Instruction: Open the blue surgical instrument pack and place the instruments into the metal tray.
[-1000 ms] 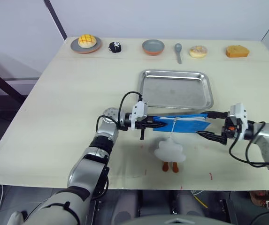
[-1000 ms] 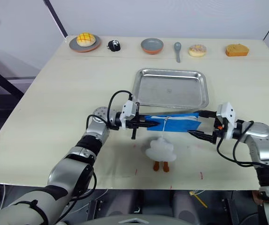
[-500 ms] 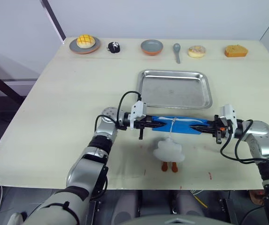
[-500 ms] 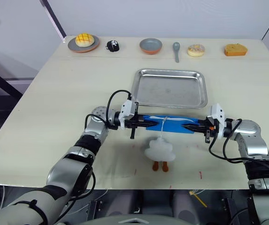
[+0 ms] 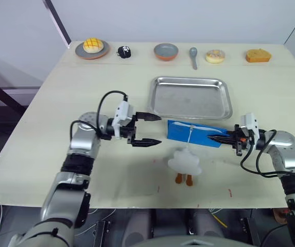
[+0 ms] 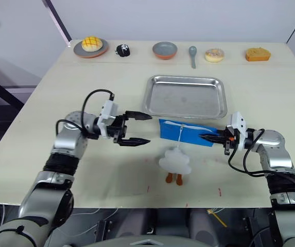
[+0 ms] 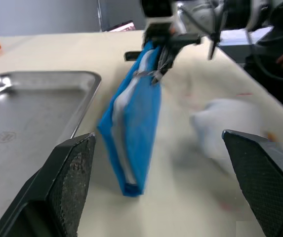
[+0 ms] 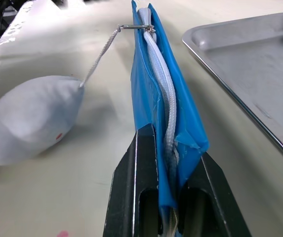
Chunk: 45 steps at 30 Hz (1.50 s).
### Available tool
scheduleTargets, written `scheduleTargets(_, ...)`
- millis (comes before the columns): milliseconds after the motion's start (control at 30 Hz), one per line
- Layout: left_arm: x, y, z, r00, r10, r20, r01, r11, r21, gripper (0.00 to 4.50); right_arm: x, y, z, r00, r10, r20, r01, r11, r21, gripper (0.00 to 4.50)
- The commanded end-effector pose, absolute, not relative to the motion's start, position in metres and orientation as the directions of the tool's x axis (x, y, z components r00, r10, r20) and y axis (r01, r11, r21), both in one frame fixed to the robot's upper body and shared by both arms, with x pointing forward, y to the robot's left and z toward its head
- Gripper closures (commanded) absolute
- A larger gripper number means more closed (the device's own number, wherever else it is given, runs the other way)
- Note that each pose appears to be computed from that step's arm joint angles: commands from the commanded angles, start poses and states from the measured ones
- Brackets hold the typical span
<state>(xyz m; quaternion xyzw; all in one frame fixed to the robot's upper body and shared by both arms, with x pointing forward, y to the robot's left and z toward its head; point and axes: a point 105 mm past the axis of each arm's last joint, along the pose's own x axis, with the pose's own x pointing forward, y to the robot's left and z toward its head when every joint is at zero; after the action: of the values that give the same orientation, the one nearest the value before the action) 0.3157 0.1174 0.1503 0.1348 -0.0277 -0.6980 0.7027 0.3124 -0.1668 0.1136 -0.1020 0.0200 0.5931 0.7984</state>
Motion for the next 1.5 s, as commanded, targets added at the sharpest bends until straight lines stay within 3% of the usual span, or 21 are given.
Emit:
scheduleTargets(33,0.277,0.102,0.151,-0.133,-0.977,-0.169,0.973,-0.161,0.167,0.09,0.313,-0.17,0.119,0.295,0.943,-0.153,-0.948,0.268,-0.173,4.5)
scheduleTargets(233,0.261,0.074,0.125,-0.153,-0.972,-0.18,0.979,-0.174,0.108,0.09,0.311,-0.165,0.119,0.261,0.953,-0.155,-0.956,0.233,-0.179,4.5)
scheduleTargets(433,0.275,0.052,0.095,-0.059,-0.972,-0.228,0.992,-0.083,0.096,0.09,0.311,-0.166,0.12,0.259,0.953,-0.16,-0.956,0.229,-0.185,4.5)
scheduleTargets(567,0.274,0.046,0.084,-0.059,-0.968,-0.245,0.994,-0.079,0.073,0.09,0.312,-0.166,0.12,0.262,0.952,-0.161,-0.954,0.231,-0.189,4.5)
scheduleTargets(633,0.274,0.046,0.083,-0.057,-0.968,-0.244,0.994,-0.078,0.078,0.75,0.312,-0.167,0.12,0.264,0.951,-0.161,-0.954,0.232,-0.192,4.5)
scheduleTargets(700,0.274,0.045,0.084,-0.056,-0.97,-0.236,0.993,-0.079,0.087,1.87,0.312,-0.167,0.12,0.265,0.951,-0.161,-0.953,0.233,-0.193,4.5)
scheduleTargets(900,0.272,0.052,0.101,-0.058,-0.984,-0.168,0.989,-0.08,0.127,4.41,0.311,-0.167,0.118,0.264,0.95,-0.165,-0.954,0.231,-0.191,4.5)
scheduleTargets(1033,0.267,0.066,0.129,-0.08,-0.989,-0.127,0.984,-0.099,0.147,4.46,0.31,-0.167,0.118,0.258,0.952,-0.167,-0.955,0.225,-0.192,4.5)
scheduleTargets(1200,0.268,0.107,0.15,-0.05,-0.977,-0.207,0.978,-0.09,0.189,4.46,0.31,-0.168,0.117,0.252,0.953,-0.166,-0.956,0.219,-0.193,4.5)
scheduleTargets(1500,0.291,0.161,0.144,0.107,-0.94,-0.325,0.98,0.045,0.192,4.46,0.308,-0.169,0.117,0.244,0.957,-0.158,-0.958,0.213,-0.192,4.5)
